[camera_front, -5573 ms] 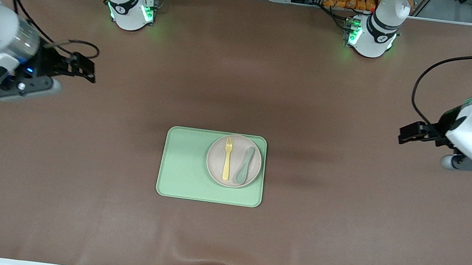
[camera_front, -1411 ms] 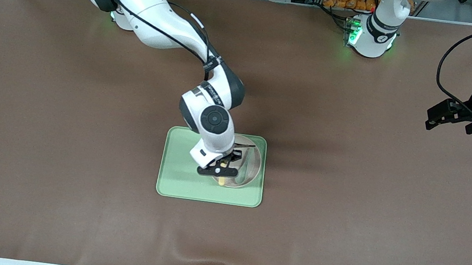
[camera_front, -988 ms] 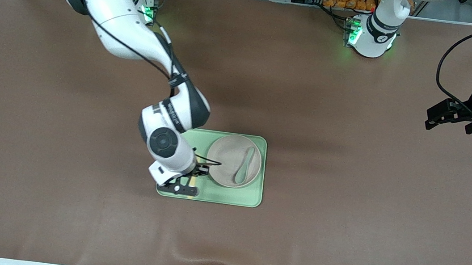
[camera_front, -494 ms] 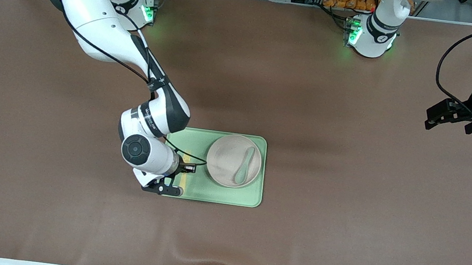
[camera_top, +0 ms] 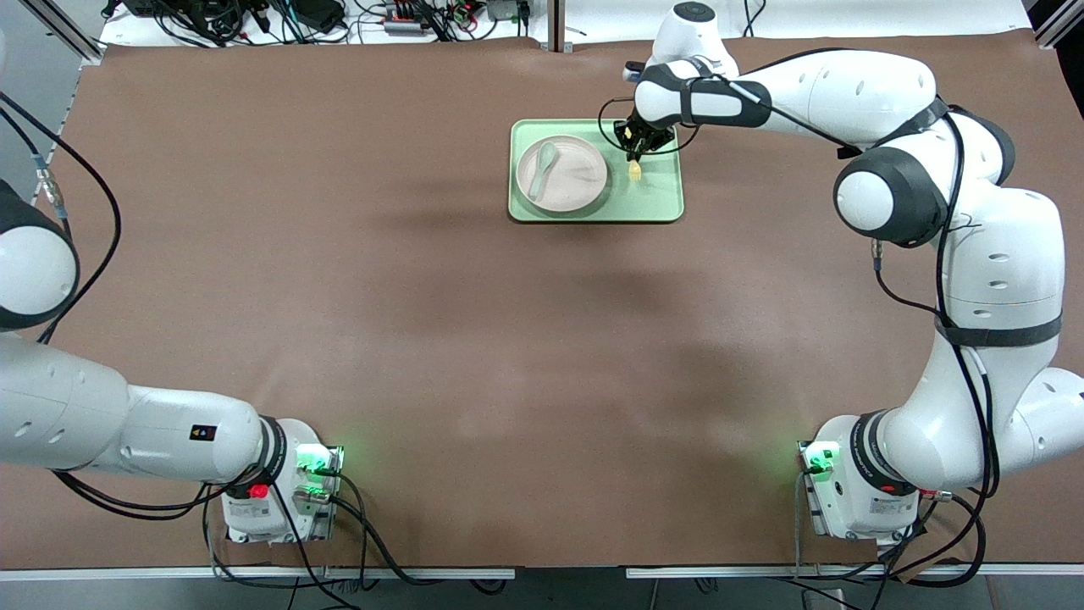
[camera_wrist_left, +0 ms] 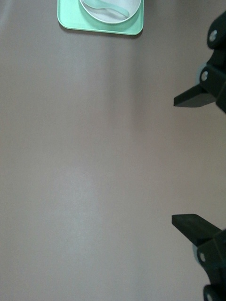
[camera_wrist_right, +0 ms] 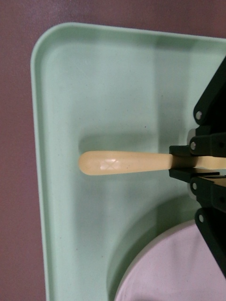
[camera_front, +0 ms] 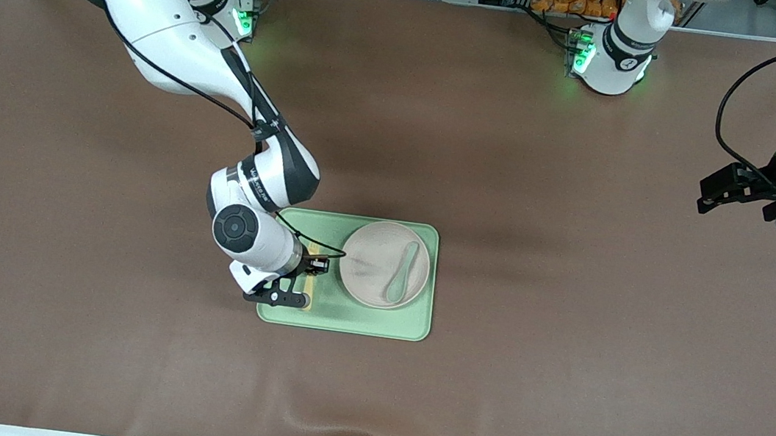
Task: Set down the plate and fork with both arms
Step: 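Lift the yellow fork off the plate and set it on the tray beside the plate, then open the right gripper and raise it away from the fork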
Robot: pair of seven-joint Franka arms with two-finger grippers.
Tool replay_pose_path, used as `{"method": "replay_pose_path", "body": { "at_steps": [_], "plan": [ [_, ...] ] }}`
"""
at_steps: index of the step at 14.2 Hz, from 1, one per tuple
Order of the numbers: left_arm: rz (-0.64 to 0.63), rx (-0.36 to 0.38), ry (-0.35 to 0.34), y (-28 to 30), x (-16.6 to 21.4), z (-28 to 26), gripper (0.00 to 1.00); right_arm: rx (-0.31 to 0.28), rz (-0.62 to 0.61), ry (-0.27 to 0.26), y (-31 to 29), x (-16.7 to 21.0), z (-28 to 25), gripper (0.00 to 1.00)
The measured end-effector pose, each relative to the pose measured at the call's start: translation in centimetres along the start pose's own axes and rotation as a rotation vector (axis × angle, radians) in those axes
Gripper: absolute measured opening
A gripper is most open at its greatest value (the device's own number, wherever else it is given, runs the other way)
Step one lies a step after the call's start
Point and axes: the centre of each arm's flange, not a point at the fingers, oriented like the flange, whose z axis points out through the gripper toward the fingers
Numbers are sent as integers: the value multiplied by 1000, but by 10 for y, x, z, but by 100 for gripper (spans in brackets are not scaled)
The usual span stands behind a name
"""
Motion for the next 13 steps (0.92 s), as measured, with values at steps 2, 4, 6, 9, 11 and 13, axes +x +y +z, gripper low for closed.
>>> {"method": "replay_pose_path", "body": {
  "at_steps": [2,4,6,9,11,13],
  "plan": [
    [0,0,0,0,0,0,100,6,0,11,2,-4,8,14],
    [0,0,0,0,0,0,100,4,-1,9,3,-6,12,14],
    [-1,0,0,0,0,0,100,4,0,9,3,-6,11,29],
    [-1,0,0,0,0,0,100,4,-2,13,2,-6,5,60],
    [-1,0,0,0,0,0,100,-1,-4,8,-1,-3,-9,80],
    [-1,0,0,-1,0,0,100,-20,-1,-13,-1,5,-37,98]
  ]
}}
